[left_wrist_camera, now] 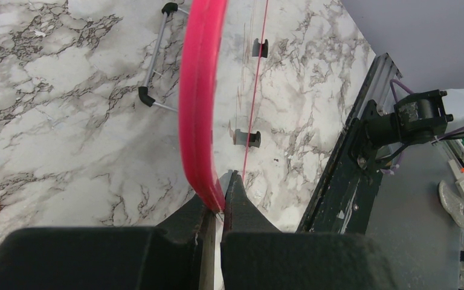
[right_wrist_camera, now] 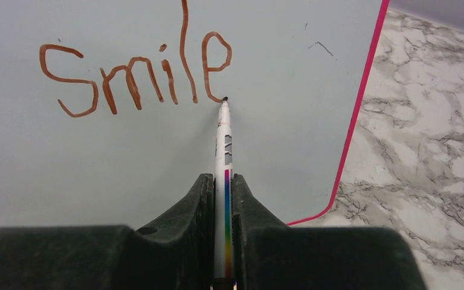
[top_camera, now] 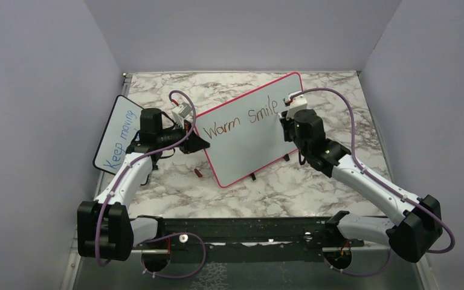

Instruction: Write a sentence on the whiteboard

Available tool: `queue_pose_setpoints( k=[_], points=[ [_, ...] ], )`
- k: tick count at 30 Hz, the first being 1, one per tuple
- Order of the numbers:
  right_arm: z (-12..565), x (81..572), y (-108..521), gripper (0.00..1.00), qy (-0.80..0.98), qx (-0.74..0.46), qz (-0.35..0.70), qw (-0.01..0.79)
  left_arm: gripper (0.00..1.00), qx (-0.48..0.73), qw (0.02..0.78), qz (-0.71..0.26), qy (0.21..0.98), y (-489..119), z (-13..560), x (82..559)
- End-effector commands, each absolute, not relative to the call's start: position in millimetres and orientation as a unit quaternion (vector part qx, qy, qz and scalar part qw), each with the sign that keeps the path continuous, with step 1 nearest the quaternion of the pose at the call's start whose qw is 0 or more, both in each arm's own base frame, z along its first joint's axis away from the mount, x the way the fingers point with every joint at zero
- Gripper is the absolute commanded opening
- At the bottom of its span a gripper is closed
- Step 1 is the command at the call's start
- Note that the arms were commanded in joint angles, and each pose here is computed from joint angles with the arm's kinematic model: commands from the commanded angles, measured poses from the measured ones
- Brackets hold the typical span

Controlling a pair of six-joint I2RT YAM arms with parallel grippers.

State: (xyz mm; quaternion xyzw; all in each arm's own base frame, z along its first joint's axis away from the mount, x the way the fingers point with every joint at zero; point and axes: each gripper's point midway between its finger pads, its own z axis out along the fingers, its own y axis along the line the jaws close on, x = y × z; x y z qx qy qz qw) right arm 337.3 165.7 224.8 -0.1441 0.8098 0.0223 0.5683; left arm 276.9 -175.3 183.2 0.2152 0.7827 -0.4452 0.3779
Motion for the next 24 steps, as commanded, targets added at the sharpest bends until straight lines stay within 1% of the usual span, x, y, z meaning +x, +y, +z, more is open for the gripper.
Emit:
queue_pose_setpoints(
  k=[1,13,17,24],
  points=[
    [239.0,344.9,159.3,0.01,0.792,-0.111,0.019,0.600,0.00,0.216,0.382,-0.391,0.809,-160.4,158.3,283.6],
    [267.6,338.2,152.6,0.00,0.767,-0.095,0.031,0.633,0.00,0.213,0.382,-0.389,0.810,-159.8,158.1,284.2],
    [270.2,341.5,145.8,0.01,0.765,-0.090,0.024,0.637,0.00,0.213,0.382,-0.390,0.810,-159.9,158.1,284.1],
    [268.5,352.3,152.4,0.00,0.763,-0.093,0.042,0.638,0.00,0.214,0.381,-0.391,0.810,-160.6,157.9,283.2]
  ],
)
